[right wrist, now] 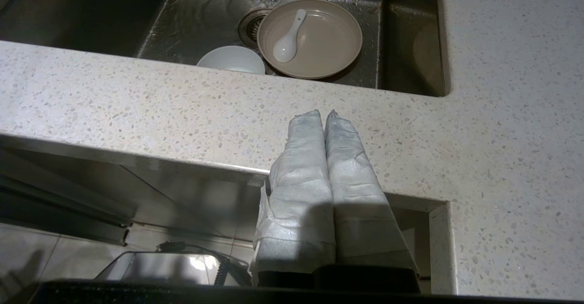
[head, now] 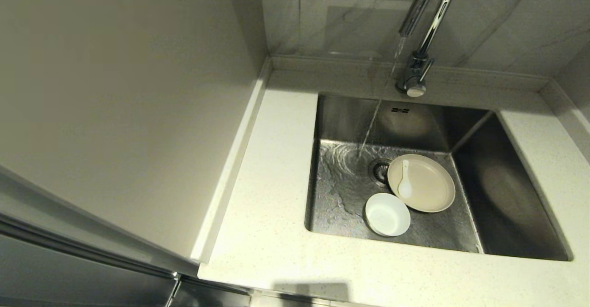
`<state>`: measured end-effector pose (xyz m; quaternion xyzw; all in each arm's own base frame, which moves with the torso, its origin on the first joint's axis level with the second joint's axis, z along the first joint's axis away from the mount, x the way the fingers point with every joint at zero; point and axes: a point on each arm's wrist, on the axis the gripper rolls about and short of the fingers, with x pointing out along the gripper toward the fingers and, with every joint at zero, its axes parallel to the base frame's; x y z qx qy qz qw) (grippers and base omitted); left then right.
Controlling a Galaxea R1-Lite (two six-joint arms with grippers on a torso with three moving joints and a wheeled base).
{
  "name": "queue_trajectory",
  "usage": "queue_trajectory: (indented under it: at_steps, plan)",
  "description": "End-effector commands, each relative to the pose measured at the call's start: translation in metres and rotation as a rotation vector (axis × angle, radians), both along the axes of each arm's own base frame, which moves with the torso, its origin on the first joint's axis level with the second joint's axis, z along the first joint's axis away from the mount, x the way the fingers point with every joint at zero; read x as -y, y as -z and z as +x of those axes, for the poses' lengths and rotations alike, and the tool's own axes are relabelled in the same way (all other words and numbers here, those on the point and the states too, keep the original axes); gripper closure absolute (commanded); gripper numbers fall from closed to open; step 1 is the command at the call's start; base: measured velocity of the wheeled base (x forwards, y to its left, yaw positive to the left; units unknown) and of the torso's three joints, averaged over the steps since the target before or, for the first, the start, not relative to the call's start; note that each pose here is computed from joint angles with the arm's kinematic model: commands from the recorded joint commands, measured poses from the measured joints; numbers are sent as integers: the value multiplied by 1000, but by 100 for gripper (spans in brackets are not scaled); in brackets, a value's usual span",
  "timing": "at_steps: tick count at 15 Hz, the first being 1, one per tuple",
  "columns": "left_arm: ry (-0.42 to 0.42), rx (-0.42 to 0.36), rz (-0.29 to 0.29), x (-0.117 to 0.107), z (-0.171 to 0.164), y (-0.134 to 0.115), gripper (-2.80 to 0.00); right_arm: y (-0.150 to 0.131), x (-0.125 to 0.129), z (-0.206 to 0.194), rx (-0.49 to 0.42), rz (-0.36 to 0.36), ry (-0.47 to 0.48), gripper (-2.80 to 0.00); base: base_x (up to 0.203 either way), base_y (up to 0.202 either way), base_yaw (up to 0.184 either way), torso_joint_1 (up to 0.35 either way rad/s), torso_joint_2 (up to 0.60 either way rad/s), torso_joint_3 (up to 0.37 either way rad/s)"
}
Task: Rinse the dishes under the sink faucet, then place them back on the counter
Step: Wait for the water to rinse the bowl
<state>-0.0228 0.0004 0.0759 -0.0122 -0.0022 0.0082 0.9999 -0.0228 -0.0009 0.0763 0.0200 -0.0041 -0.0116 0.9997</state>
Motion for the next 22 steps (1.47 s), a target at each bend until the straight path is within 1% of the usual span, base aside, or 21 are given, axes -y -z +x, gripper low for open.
queue_trajectory:
  at_steps: [1,9,15,22]
  plan:
    - [0,3,0,0,0,0,0,0,0,0,0,0,0,0,0,0,0,0,0,0]
    - [0,3,0,0,0,0,0,0,0,0,0,-4,0,0,0,0,0,0,0,0]
    - [0,3,0,0,0,0,0,0,0,0,0,11,0,0,0,0,0,0,0,0]
    - [0,3,0,0,0,0,0,0,0,0,0,-3,-12,0,0,0,0,0,0,0]
